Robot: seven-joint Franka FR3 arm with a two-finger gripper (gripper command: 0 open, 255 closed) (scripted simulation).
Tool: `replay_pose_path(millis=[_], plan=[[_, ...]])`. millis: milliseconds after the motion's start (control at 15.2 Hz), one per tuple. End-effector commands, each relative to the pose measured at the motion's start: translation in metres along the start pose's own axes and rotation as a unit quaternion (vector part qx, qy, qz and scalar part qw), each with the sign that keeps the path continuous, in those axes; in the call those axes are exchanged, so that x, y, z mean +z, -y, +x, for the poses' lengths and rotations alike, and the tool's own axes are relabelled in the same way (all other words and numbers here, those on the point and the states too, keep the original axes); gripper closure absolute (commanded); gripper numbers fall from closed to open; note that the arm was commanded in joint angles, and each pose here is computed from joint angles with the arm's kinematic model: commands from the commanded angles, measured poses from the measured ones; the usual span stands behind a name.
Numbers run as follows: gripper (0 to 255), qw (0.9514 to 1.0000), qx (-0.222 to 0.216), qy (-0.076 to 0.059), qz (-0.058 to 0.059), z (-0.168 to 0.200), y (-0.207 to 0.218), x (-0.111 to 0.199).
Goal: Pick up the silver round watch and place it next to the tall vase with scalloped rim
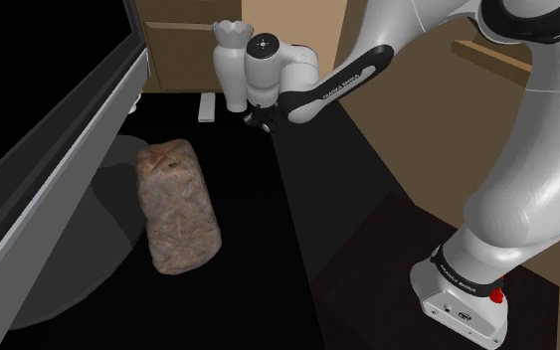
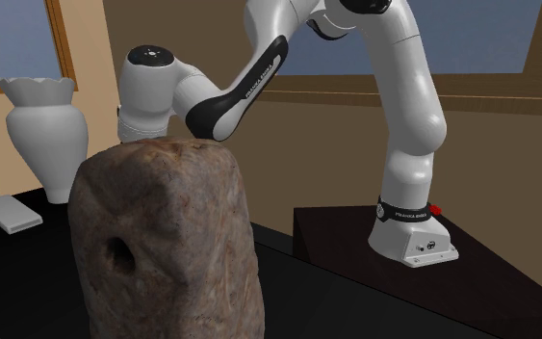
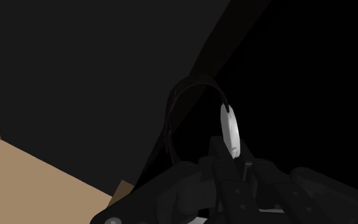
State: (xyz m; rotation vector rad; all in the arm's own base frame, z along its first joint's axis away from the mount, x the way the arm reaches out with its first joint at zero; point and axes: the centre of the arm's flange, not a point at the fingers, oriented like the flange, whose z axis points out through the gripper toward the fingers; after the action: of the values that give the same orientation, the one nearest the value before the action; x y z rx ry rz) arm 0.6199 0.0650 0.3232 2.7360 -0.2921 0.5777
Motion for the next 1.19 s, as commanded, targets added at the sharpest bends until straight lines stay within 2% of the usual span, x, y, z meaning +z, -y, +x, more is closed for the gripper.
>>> replay_pose_path(millis=[0,132,198,528,792,1122], plan=[[255,1.0000,0.000,0.000,0.000,0.000,0.000,0.000],[255,1.0000,0.000,0.000,0.000,0.000,0.000,0.000],[0,1.0000,0.000,0.000,0.000,0.000,0.000,0.000],[0,1.0000,0.000,0.000,0.000,0.000,0.000,0.000],[0,1.0000,0.000,0.000,0.000,0.000,0.000,-0.050],[0,1.0000,0.000,0.000,0.000,0.000,0.000,-0.050]])
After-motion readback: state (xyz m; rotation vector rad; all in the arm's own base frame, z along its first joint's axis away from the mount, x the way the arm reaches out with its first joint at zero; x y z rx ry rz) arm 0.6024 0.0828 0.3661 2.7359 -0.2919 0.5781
